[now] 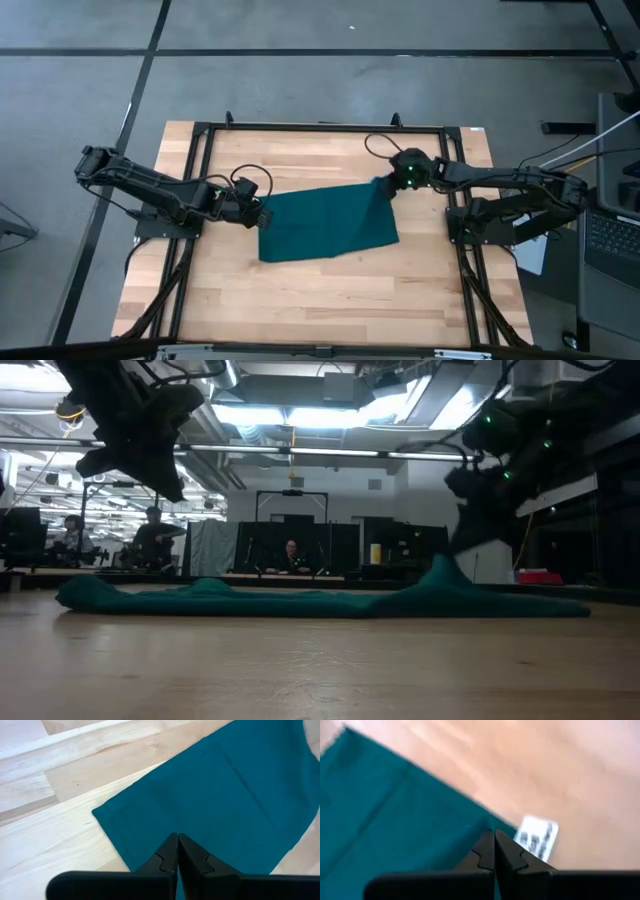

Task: Fold microfiber towels
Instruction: Fold the green napkin

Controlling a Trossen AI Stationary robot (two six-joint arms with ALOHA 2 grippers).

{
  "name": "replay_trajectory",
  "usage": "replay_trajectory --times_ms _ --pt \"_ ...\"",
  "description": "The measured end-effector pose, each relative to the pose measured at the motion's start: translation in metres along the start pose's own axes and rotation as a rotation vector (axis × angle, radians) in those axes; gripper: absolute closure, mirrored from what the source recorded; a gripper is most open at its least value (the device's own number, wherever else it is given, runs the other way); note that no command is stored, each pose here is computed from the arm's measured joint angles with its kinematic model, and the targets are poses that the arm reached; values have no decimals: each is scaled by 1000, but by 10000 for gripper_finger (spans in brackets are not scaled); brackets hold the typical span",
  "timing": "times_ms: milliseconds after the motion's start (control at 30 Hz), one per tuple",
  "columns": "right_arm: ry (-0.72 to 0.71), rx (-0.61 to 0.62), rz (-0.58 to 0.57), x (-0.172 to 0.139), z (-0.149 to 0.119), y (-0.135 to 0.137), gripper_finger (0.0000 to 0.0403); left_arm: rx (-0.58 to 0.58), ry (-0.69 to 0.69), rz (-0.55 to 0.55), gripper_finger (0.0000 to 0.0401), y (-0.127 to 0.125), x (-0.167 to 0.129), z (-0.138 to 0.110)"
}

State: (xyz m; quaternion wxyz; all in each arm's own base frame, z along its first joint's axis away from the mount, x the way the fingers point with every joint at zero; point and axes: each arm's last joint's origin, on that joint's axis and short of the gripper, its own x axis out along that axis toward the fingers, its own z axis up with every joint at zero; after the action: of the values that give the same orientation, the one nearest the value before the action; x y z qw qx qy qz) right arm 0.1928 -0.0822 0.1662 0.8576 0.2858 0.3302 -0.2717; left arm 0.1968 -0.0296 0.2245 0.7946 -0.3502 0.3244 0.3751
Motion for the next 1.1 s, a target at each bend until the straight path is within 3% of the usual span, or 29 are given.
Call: replay_trajectory --times_ms 67,133,200,267,567,633,667,733,833,1033,1100 --pt "-8 -5 -82 0 2 -2 403 -2 -4 -2 399 -1 -2 1" --pt "119 6 -163 9 -13 -17 403 -2 -13 1 399 -1 -2 2" --pt "204 9 -121 12 -19 -23 403 2 -17 4 399 -1 -1 3" --pt "151 -5 -56 13 -9 -17 403 8 -18 7 399 -1 -1 3" --pt "13 -31 -67 13 6 -10 403 2 -12 4 399 -1 -1 3" --pt "-35 -39 -127 11 13 -10 403 -1 -12 3 399 -1 -1 4" --pt "-15 -29 -163 13 11 -15 403 -1 -13 4 399 -1 -1 4" --pt "59 -8 -124 16 7 -21 403 -1 -11 3 399 -1 -1 3" --pt "-44 -25 -155 11 23 -19 403 -1 -12 4 399 -1 -1 3" --pt "-49 50 -169 19 26 -30 403 9 -11 6 399 0 0 5" --pt "13 55 -172 23 18 -33 399 14 -14 -8 399 -1 1 6"
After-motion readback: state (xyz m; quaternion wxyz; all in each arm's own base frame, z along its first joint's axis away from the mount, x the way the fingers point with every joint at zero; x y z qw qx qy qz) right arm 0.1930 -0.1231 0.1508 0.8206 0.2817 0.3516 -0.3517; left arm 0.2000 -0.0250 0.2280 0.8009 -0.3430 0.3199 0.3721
